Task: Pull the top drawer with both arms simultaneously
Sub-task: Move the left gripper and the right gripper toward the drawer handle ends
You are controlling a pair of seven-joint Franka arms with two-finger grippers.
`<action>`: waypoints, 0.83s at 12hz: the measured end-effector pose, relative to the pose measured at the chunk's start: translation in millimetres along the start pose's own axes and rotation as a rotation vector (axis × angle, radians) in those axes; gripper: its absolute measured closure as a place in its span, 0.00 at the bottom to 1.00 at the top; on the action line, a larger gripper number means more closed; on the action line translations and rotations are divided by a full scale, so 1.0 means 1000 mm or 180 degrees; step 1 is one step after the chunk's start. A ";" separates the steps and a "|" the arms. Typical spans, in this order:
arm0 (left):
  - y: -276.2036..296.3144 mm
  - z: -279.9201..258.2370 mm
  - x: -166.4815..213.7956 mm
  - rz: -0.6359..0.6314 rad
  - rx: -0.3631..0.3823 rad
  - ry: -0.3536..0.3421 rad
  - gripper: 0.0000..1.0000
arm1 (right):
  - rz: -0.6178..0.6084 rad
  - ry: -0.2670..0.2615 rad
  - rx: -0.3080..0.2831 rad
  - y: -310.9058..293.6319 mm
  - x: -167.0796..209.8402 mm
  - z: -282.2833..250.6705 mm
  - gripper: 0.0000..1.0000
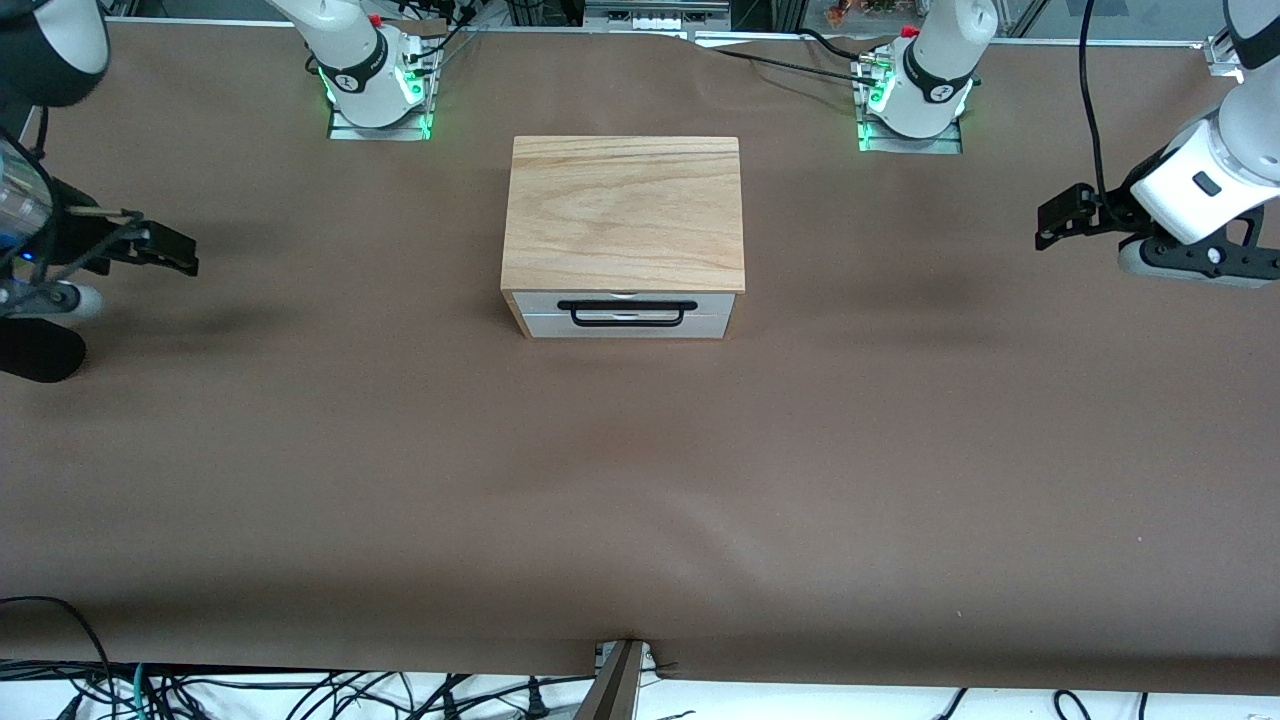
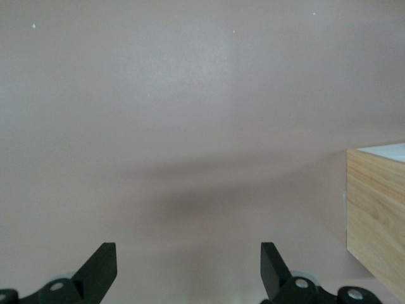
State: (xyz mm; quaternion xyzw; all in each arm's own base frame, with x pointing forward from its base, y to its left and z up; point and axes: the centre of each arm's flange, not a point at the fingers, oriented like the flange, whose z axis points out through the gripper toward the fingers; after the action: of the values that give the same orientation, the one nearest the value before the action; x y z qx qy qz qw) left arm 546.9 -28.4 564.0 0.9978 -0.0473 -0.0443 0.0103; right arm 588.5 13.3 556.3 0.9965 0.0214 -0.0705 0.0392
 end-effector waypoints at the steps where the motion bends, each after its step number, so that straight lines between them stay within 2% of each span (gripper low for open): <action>1: 0.000 0.010 0.005 -0.0001 0.0005 0.0033 0.00 | -0.0026 -0.0019 -0.0010 -0.005 0.002 0.003 0.00; 4: 0.001 0.051 0.020 0.0006 0.0020 0.0131 0.00 | -0.0046 -0.0075 0.0014 -0.009 0.007 0.013 0.00; 5: 0.003 0.064 0.025 0.0006 -0.0004 0.0154 0.00 | -0.0053 -0.0112 0.0148 -0.015 0.011 0.021 0.00; 7: 0.008 0.093 0.034 -0.0023 -0.0110 0.0222 0.00 | -0.0038 -0.0155 0.0665 -0.033 0.025 0.039 0.00; 10: 0.028 0.149 0.043 0.0052 -0.0110 0.0216 0.00 | 0.0039 -0.0174 0.1247 -0.045 0.041 0.058 0.00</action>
State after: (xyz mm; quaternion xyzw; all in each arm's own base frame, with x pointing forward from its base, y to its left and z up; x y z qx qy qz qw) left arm 573.8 -62.6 412.9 0.9980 -0.0543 -0.0110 0.0294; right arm 619.2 55.1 489.8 0.9829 0.0002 -0.1001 -0.1545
